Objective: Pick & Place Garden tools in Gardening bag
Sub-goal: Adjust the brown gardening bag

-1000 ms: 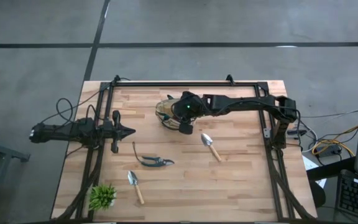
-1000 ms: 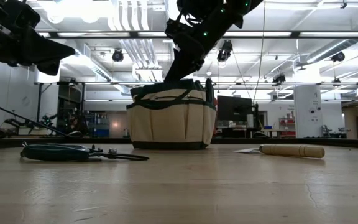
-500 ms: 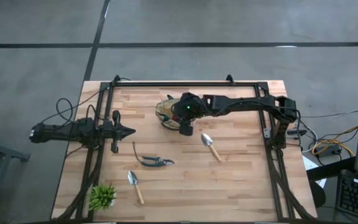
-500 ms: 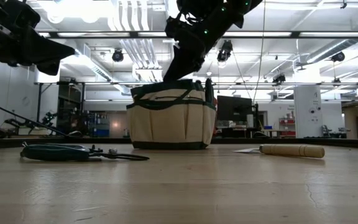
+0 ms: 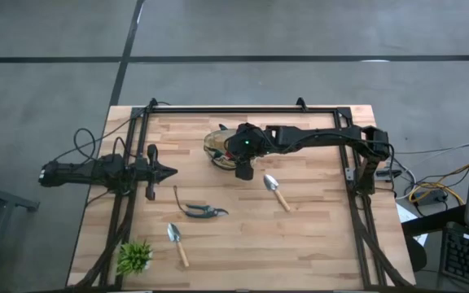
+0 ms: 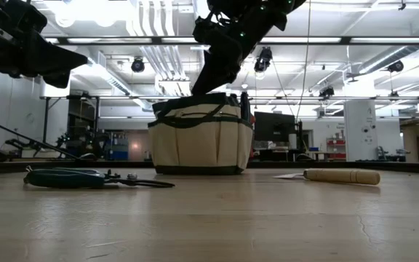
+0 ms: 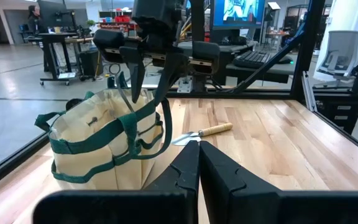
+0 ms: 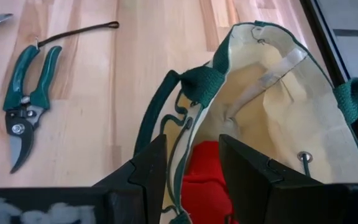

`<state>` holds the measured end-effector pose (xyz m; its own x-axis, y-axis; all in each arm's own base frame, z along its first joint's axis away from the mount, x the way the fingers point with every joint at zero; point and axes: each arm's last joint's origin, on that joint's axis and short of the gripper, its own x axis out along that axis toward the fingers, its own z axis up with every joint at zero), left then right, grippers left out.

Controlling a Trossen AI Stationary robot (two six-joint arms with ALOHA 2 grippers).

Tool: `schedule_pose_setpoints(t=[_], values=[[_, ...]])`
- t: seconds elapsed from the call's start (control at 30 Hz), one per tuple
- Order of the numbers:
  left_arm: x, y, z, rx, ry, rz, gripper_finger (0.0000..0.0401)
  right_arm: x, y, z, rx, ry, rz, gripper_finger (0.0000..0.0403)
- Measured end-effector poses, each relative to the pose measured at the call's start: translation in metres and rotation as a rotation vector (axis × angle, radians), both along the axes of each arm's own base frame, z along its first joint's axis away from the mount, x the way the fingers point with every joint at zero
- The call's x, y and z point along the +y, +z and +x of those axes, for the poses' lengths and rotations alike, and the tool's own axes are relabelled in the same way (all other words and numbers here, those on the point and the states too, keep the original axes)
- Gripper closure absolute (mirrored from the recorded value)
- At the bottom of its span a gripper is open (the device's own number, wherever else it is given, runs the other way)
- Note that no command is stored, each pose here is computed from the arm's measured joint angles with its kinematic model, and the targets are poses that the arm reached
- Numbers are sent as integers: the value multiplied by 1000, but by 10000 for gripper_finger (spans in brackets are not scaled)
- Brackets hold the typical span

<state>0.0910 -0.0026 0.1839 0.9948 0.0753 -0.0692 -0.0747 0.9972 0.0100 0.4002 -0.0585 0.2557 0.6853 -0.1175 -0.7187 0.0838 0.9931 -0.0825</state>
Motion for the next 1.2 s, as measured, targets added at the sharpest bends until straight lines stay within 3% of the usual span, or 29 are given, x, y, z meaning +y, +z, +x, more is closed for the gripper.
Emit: schedule_pose_setpoints(t=[0.33,0.67,1.2], values=[[0,0,0,0,0,0,387,-1,-12,1,59,23,-24,282],[0,0,0,0,0,0,387,0,-17,-4,148,85,-66,387],[0,0,0,0,0,0,387,3,-7,-24,254,133,-77,394]])
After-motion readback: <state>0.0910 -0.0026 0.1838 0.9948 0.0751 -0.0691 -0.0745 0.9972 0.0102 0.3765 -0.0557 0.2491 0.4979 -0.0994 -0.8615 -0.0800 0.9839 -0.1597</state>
